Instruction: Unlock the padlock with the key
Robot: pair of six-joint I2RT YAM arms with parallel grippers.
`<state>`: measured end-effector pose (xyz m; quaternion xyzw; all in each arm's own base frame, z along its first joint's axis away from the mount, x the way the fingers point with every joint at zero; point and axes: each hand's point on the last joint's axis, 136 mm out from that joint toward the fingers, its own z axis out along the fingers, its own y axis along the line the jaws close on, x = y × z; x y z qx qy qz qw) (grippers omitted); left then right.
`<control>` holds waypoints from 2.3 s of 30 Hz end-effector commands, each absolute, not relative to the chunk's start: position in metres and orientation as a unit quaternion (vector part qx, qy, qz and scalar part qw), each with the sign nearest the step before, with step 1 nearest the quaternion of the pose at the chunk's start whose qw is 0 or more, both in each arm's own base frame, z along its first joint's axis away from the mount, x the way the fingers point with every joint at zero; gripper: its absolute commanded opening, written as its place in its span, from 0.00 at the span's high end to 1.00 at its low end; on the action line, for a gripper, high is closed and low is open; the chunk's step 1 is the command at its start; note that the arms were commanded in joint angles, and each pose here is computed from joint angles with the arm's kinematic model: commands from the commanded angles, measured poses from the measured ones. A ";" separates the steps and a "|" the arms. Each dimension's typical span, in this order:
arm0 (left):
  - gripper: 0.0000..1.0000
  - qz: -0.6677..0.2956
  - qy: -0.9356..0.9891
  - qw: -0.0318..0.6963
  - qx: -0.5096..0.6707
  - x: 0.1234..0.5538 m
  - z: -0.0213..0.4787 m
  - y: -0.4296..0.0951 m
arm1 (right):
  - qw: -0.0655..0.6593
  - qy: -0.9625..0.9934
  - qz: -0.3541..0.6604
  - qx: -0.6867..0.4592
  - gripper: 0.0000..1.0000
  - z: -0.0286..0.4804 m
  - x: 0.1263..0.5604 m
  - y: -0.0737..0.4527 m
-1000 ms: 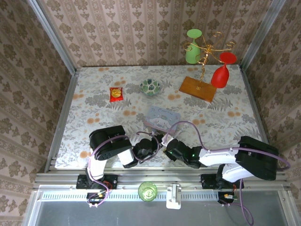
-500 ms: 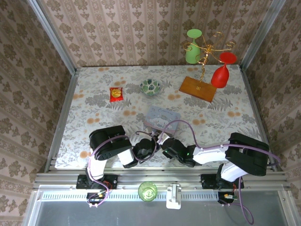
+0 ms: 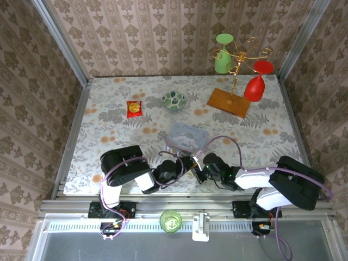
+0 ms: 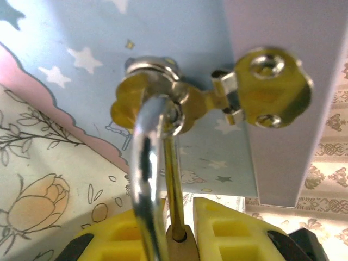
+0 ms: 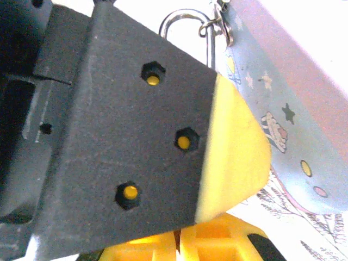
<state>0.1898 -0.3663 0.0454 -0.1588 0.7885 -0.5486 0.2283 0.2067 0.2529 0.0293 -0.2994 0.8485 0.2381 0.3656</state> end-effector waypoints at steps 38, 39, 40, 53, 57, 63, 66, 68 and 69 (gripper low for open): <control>0.81 -0.255 0.911 0.323 -0.028 0.187 0.042 -0.259 | 0.238 0.865 0.423 -0.129 0.99 0.012 0.222 0.252; 0.81 -0.258 0.910 0.322 -0.031 0.187 0.041 -0.257 | 0.237 0.865 0.423 -0.128 0.99 0.012 0.223 0.252; 0.81 -0.259 0.910 0.322 -0.031 0.187 0.039 -0.255 | 0.237 0.865 0.424 -0.128 0.99 0.013 0.223 0.253; 0.67 -0.214 0.883 0.408 0.091 0.196 0.109 -0.297 | 0.160 0.881 0.438 -0.076 0.84 0.001 0.207 0.261; 0.59 -0.199 0.883 0.406 0.128 0.202 0.106 -0.314 | 0.152 0.908 0.384 -0.062 0.57 -0.007 0.207 0.246; 0.72 -0.208 0.901 0.367 0.101 0.222 0.063 -0.316 | 0.171 0.927 0.331 -0.040 0.59 0.005 0.218 0.225; 0.74 -0.182 0.908 0.361 0.111 0.223 0.055 -0.315 | 0.193 0.930 0.309 -0.043 0.57 0.018 0.223 0.216; 0.74 -0.176 0.907 0.365 0.110 0.222 0.052 -0.313 | 0.229 0.928 0.291 -0.033 0.54 0.029 0.230 0.205; 0.74 -0.178 0.908 0.364 0.111 0.221 0.050 -0.312 | 0.247 0.927 0.280 -0.028 0.54 0.033 0.234 0.200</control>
